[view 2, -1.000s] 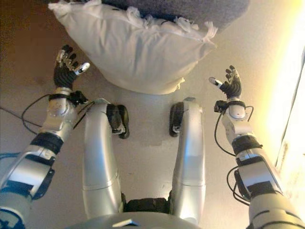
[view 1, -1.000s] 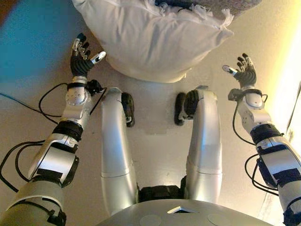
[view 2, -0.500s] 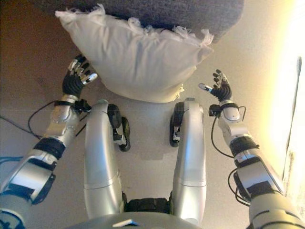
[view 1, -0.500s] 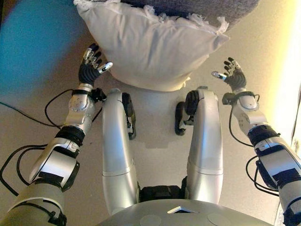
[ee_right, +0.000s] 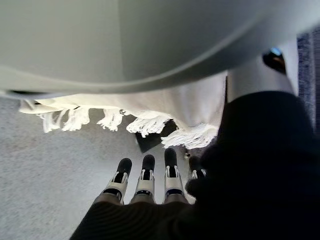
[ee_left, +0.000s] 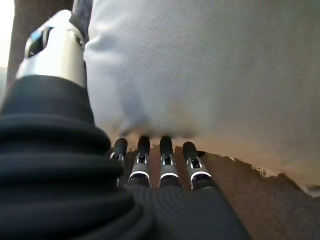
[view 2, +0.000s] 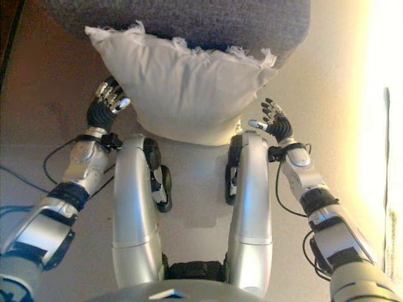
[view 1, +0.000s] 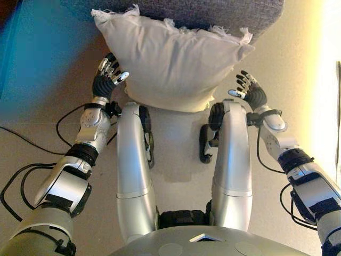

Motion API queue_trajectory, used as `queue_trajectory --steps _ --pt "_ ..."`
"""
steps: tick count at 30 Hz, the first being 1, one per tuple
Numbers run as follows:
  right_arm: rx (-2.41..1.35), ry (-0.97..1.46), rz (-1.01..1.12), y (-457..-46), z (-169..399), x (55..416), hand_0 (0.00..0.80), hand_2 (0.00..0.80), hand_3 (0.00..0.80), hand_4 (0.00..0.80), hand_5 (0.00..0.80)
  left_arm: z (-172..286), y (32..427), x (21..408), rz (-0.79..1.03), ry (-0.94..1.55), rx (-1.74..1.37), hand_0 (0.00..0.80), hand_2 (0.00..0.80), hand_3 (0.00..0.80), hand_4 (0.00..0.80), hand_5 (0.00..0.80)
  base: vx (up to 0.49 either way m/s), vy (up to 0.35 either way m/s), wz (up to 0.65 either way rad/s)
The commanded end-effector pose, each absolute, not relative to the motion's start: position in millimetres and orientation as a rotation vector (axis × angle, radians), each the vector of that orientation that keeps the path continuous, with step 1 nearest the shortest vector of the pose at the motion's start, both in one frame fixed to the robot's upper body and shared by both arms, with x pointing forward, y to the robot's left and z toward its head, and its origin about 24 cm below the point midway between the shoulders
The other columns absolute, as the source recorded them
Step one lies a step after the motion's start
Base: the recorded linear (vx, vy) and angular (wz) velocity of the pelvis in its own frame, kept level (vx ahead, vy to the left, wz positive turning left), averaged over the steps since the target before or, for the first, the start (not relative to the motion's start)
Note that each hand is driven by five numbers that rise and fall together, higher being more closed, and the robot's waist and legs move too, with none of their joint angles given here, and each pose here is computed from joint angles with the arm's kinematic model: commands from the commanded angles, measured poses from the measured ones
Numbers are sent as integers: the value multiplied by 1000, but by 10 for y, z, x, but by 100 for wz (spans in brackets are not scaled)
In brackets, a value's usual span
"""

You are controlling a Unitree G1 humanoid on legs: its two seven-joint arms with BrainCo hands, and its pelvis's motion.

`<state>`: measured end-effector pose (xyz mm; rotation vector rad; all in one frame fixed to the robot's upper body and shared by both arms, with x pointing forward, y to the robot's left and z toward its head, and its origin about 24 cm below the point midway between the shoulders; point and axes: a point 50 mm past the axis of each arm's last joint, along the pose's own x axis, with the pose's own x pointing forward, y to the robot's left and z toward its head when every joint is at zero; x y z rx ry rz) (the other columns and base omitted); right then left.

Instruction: Pick up the cushion and take it to the sofa

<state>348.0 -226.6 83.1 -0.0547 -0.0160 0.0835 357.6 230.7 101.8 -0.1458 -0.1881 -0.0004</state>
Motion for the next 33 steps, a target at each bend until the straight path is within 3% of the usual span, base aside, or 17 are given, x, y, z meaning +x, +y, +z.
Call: queue_trajectory --steps 1,15,23,33 --pt "41 -184 189 -1898 1131 3531 0 0 0 0 0 1013 1686 3630 -147 -190 -245 0 0 0 0 0 55 -34 -1" --pt "90 -149 170 -1453 1266 3707 0 0 0 0 0 963 1422 3766 -119 -13 -293 0 0 0 0 0 52 -20 1" --pt "71 -108 -80 -1672 1244 3749 0 0 0 0 0 944 1506 3777 -47 5 -253 0 0 0 0 0 51 14 1" --pt "28 -142 -43 -1709 1514 3839 0 0 0 0 0 1158 1610 3835 -19 -53 -240 0 0 0 0 0 33 15 2"
